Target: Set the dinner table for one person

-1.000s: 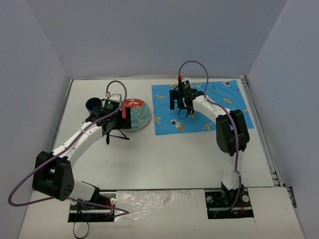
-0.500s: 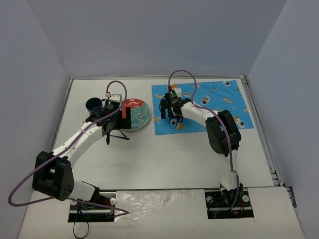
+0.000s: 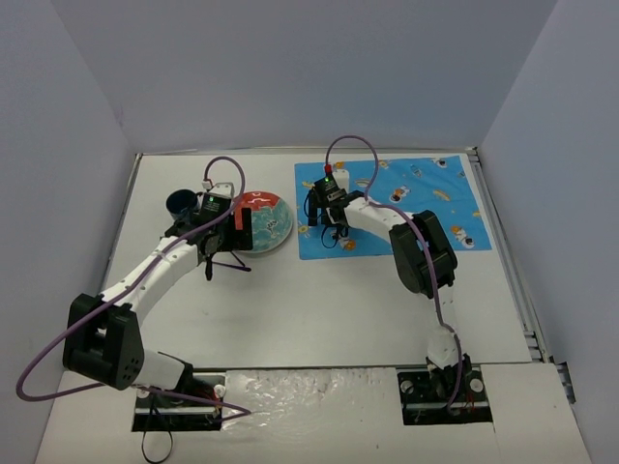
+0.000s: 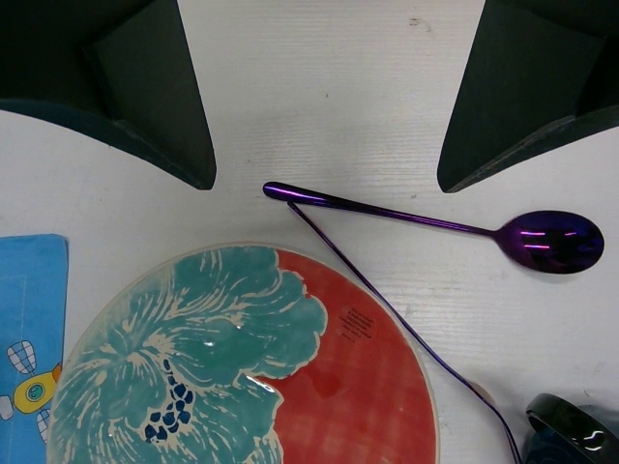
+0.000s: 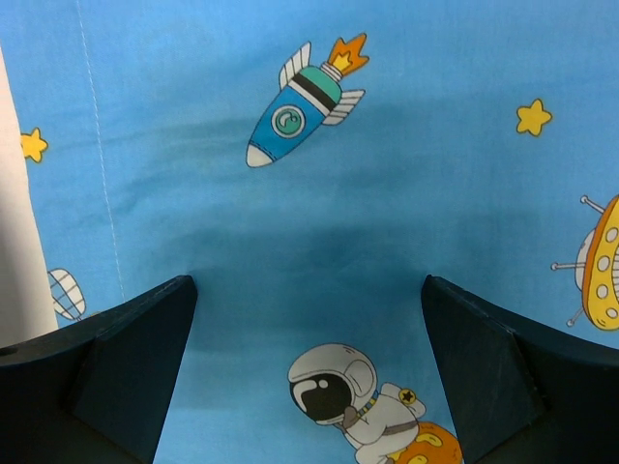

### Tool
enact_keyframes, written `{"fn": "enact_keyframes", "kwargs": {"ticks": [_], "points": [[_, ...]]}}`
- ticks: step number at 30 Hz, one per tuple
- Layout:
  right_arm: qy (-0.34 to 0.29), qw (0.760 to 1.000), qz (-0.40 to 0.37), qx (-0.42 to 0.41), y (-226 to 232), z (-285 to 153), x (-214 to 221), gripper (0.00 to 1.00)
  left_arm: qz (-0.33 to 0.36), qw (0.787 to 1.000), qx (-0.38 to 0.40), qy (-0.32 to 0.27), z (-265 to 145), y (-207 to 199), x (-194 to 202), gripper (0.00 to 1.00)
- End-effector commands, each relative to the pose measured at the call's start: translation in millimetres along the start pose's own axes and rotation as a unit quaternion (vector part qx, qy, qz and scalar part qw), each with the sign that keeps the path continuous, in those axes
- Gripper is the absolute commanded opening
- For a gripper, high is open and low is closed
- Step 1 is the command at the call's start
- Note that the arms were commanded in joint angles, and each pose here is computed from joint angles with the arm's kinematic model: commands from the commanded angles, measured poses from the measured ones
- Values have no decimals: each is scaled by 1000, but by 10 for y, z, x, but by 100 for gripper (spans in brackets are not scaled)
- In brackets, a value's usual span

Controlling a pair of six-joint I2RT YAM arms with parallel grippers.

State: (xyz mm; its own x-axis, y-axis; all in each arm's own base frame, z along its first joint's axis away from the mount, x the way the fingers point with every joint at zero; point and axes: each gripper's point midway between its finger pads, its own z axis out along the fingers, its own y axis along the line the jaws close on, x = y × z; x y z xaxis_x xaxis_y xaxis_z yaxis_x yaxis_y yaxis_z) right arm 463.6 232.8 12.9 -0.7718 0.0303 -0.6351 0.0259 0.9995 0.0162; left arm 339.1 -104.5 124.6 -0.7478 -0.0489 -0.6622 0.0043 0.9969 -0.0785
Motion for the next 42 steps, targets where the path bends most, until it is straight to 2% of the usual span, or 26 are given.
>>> {"fn": "enact_keyframes", "kwargs": {"ticks": [1,29,35,42], "points": [[3,1000,0,31,-106,118,13,99,-24,998,4,-53,-155,1,-368,97],[-3,1000,-4,15,13,412,-229,99,-36,998,1,-52,-150,66,-390,97],[-44,998,-19,-38,206,80,-694,99,-43,998,7,-56,-179,53,-403,97],[-110,987,-7,-121,467,-756,-1275,99,-51,996,17,-70,-399,14,-571,97]]}}
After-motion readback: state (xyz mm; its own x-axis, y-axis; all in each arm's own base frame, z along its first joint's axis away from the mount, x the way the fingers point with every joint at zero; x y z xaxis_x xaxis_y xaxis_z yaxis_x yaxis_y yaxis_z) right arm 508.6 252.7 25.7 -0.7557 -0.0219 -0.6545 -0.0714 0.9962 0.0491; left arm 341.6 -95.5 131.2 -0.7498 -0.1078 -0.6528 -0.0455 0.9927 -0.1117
